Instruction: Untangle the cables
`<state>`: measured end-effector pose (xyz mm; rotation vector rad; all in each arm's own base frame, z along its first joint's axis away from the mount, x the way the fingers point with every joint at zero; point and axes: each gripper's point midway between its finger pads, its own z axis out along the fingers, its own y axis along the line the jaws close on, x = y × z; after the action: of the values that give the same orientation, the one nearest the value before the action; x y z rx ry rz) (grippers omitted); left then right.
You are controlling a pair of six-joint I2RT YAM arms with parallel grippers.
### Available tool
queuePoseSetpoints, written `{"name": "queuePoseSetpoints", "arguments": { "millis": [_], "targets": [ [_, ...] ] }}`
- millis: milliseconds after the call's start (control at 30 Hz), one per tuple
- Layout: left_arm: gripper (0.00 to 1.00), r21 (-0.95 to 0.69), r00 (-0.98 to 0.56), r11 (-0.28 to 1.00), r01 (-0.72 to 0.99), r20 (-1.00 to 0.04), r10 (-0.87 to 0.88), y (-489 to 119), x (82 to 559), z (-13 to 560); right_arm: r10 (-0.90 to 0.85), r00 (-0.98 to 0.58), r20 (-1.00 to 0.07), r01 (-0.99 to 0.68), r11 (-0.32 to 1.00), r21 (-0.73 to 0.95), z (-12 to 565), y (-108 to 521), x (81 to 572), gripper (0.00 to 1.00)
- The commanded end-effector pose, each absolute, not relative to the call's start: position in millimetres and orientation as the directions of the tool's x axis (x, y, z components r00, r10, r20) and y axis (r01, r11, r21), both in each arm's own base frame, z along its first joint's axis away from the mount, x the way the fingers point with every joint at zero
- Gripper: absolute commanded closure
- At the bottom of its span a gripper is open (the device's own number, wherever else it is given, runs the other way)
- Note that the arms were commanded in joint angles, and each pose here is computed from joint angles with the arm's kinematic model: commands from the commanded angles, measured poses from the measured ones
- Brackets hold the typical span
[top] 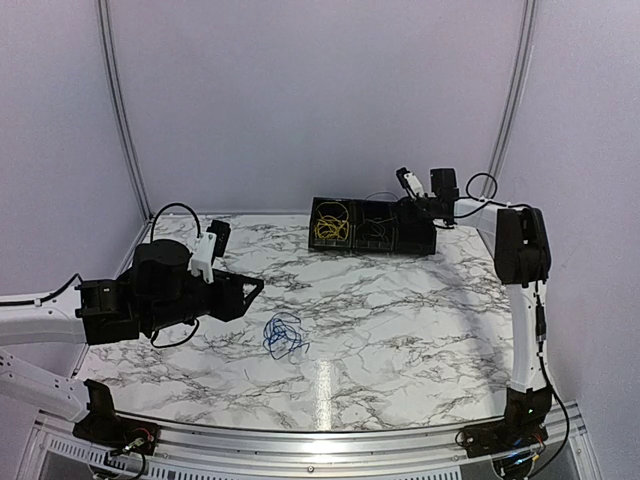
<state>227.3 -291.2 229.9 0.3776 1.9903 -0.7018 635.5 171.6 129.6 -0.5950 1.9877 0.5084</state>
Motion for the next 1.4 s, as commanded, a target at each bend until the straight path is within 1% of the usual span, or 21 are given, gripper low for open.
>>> {"name": "queuePoseSetpoints", "arguments": {
  "millis": [0,133,333,600,933,1133,1200,1233,1300,1367],
  "targets": [
    [0.47,-0.341,-0.492,0.779,0.527,-0.870,-0.048,-292.0,226.3,235.8,-0.208,-0.388,-0.898,-0.621,0.779,0.088,154.3,187.0,631.6,1.00],
    [0.47,-0.345,-0.491,0.778,0.524,-0.869,-0.055,-291.6,226.5,236.4,-0.229,-0.395,-0.890,-0.624,0.778,0.076,146.8,197.7,631.0,1.00],
    [0.47,-0.348,-0.495,0.778,0.523,-0.867,-0.055,-292.3,226.6,235.1,-0.286,-0.387,-0.876,-0.586,0.810,-0.006,144.0,210.0,635.8,1.00],
    [0.47,-0.359,-0.503,0.774,0.522,-0.862,-0.060,-293.1,225.5,233.6,-0.322,-0.425,-0.846,-0.539,0.841,-0.049,123.7,212.6,639.9,1.00],
    [0.47,-0.378,-0.509,0.769,0.515,-0.857,-0.080,-291.5,224.3,233.4,-0.368,-0.473,-0.800,-0.533,0.843,-0.073,97.1,219.4,635.3,1.00],
    [0.47,-0.379,-0.513,0.767,0.517,-0.855,-0.078,-293.0,224.1,231.3,-0.369,-0.477,-0.798,-0.540,0.839,-0.065,102.0,221.1,630.7,0.99],
    [0.47,-0.380,-0.512,0.767,0.517,-0.855,-0.078,-292.9,224.3,230.9,-0.365,-0.471,-0.803,-0.543,0.838,-0.062,111.0,221.2,627.9,0.94],
    [0.47,-0.380,-0.512,0.767,0.517,-0.855,-0.079,-293.1,224.2,231.1,-0.362,-0.467,-0.807,-0.545,0.836,-0.060,117.3,221.8,626.0,0.88],
    [0.47,-0.380,-0.512,0.766,0.518,-0.855,-0.079,-292.9,223.9,230.3,-0.360,-0.465,-0.809,-0.548,0.835,-0.057,129.1,220.8,621.7,0.70],
    [0.47,-0.379,-0.511,0.767,0.518,-0.856,-0.078,-292.1,223.8,228.8,-0.359,-0.465,-0.809,-0.546,0.836,-0.057,143.2,219.3,616.5,0.60]
  ]
}}
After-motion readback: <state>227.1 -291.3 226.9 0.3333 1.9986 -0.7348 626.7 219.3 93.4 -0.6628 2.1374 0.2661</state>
